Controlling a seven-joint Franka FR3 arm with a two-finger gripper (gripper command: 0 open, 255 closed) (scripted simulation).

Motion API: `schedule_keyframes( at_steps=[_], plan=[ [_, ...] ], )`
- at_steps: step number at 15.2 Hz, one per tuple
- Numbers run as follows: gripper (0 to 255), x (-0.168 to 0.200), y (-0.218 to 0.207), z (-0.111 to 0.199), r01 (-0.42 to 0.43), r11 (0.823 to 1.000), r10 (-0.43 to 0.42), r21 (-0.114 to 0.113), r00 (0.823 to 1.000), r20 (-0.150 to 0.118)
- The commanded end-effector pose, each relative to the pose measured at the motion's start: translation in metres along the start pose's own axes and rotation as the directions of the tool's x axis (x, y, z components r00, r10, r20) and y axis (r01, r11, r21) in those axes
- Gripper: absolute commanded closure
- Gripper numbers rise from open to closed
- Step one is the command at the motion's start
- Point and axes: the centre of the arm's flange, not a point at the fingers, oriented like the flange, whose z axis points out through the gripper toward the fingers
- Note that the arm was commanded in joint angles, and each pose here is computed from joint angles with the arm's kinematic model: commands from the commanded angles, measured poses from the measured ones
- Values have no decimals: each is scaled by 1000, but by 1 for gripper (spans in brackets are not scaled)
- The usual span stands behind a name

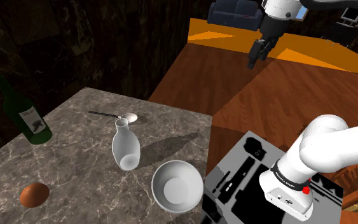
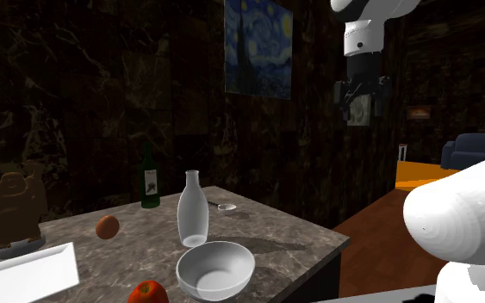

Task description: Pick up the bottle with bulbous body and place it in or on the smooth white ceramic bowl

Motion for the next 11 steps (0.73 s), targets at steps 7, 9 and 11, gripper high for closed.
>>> schedule_keyframes(
  at_steps=[7,9,11],
  plan=[
    [0,22,-70,23,-2,1000,3,16,1000,-12],
    [0,29,-93,30,-3,1000,4,22,1000,-16],
    [0,37,-116,37,-4,1000,5,27,1000,-20]
  ],
)
